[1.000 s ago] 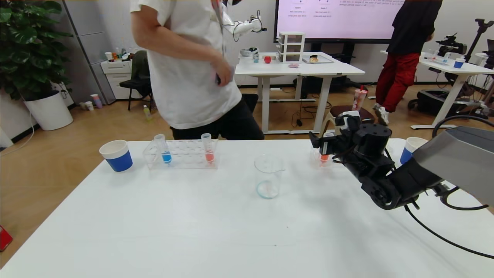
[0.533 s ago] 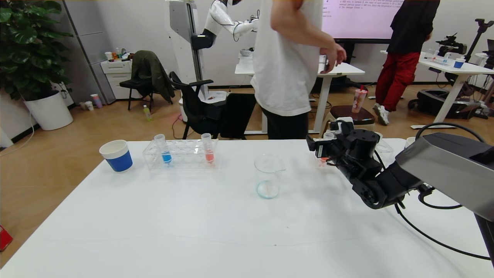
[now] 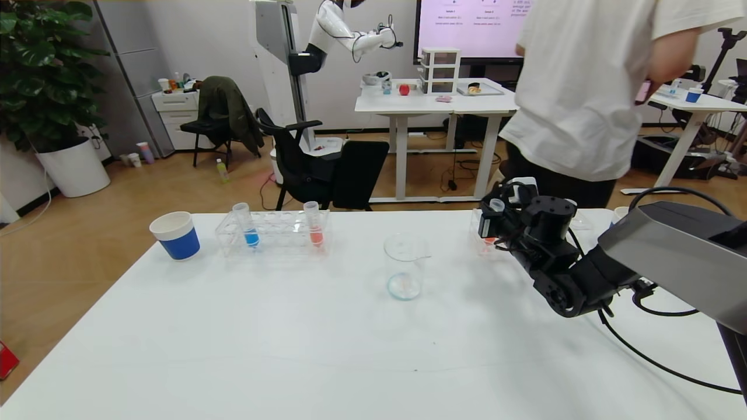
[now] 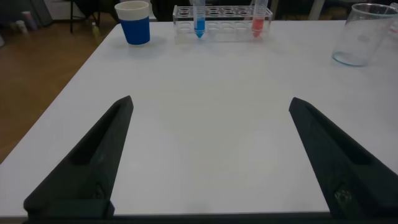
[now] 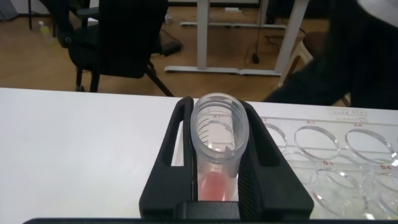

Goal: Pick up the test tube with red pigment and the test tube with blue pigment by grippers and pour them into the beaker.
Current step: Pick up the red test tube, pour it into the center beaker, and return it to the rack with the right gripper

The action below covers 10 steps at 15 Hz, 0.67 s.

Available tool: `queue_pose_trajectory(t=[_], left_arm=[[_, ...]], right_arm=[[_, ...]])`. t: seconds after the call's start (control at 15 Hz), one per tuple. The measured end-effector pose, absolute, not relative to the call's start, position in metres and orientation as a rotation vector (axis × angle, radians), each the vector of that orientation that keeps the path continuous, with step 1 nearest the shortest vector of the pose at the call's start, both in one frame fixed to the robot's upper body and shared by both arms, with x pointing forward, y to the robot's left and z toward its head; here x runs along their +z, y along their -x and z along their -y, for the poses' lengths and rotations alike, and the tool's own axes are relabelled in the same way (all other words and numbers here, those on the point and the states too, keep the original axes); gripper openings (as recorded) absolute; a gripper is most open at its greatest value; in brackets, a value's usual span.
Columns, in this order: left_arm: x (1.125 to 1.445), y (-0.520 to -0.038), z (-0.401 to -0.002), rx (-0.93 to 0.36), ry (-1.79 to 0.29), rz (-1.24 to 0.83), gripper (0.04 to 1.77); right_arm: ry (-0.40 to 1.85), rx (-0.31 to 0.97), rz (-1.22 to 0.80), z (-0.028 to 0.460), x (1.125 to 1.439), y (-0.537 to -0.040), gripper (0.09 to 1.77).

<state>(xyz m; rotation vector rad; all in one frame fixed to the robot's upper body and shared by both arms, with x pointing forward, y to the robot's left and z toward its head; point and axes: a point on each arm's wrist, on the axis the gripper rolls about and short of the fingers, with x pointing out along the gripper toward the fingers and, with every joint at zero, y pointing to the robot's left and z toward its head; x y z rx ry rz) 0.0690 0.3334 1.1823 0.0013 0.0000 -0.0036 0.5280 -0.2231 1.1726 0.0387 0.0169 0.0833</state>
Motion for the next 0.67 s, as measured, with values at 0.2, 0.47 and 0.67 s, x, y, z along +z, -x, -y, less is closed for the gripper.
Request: queue_pose_trajectory(t=[0.2,0.47,0.67], left_arm=[[1.182,-0.069,-0.333,-0.003,-0.002,0.0,1.75],[1.182,-0.069,-0.333,-0.004,-0.002,0.0,1.75],[1.182,-0.069,-0.333,-0.003,-0.002,0.0,1.75]], right_arm=[[-0.042,0.09,-0.002,0.221,1.177,-0.527,0.53],[-0.046,0.088,0.022,0.221,1.187,-0.526,0.53],[-0.044,0.089,0.041,0.222,1.207,-0.524,0.53]])
